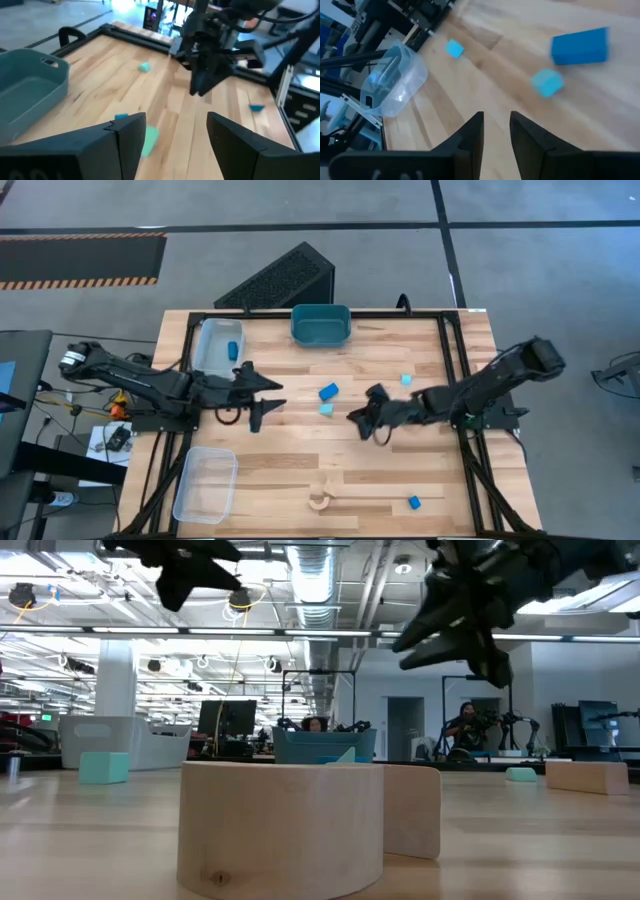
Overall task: Sort & place blocks by color
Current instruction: Put the top blue block into the gray bin
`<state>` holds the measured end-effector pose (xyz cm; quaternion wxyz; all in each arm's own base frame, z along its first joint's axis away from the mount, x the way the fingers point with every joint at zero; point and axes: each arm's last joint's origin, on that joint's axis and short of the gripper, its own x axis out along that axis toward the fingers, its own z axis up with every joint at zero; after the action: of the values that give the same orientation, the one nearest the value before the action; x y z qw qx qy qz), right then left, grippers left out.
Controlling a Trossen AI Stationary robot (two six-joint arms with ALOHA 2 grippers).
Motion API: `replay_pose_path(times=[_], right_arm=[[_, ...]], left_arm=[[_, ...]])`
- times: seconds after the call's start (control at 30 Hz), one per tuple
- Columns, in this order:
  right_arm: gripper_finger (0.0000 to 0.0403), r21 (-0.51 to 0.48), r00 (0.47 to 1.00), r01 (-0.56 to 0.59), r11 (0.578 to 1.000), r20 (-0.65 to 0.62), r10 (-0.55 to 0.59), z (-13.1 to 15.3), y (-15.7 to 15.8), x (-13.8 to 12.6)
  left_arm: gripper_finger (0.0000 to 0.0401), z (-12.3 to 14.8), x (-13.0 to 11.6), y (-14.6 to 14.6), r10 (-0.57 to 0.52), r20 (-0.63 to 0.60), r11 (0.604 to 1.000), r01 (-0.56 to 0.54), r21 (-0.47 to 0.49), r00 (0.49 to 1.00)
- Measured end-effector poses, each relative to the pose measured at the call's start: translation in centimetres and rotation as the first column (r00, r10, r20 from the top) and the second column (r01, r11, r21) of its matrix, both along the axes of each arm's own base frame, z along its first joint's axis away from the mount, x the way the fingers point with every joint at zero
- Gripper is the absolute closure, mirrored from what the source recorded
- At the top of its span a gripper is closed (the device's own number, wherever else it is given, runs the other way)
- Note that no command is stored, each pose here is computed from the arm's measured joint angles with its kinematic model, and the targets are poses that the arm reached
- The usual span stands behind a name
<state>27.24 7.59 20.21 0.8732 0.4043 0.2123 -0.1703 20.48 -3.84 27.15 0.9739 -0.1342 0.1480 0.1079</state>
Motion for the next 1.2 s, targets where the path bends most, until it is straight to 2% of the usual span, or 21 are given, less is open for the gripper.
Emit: replay_pose_path(times=[0.23, 0.57, 0.87, 1.2], right_arm=[[0.029, 0.025, 0.999, 0.037, 0.999, -0.034, -0.036, -1.0, 3.7, 4.1], [0.029, 0.035, 1.0, 0.01, 0.999, -0.017, -0.01, -0.8, 7.5, 8.8], [0.029, 0.001, 0.996, -0.001, 1.0, -0.089, 0.001, 0.2, 7.4, 8.6], [0.029, 0.007, 0.99, -0.039, 0.999, -0.136, 0.04, 0.4, 6.5, 8.6]], left_arm=[[0.0205, -0.5, -0.8, -0.7, -0.061, -0.073, 0.998, 0.061, -0.009, 0.995], [0.0205, -3.1, -2.0, -3.0, -0.137, -0.129, 0.991, 0.136, -0.02, 0.982], [0.0205, -2.4, -1.7, -2.9, -0.094, -0.044, 0.995, 0.095, 0.034, 0.995], [0.0205, -2.4, -1.7, -2.8, -0.06, -0.046, 0.997, 0.062, 0.049, 0.997]])
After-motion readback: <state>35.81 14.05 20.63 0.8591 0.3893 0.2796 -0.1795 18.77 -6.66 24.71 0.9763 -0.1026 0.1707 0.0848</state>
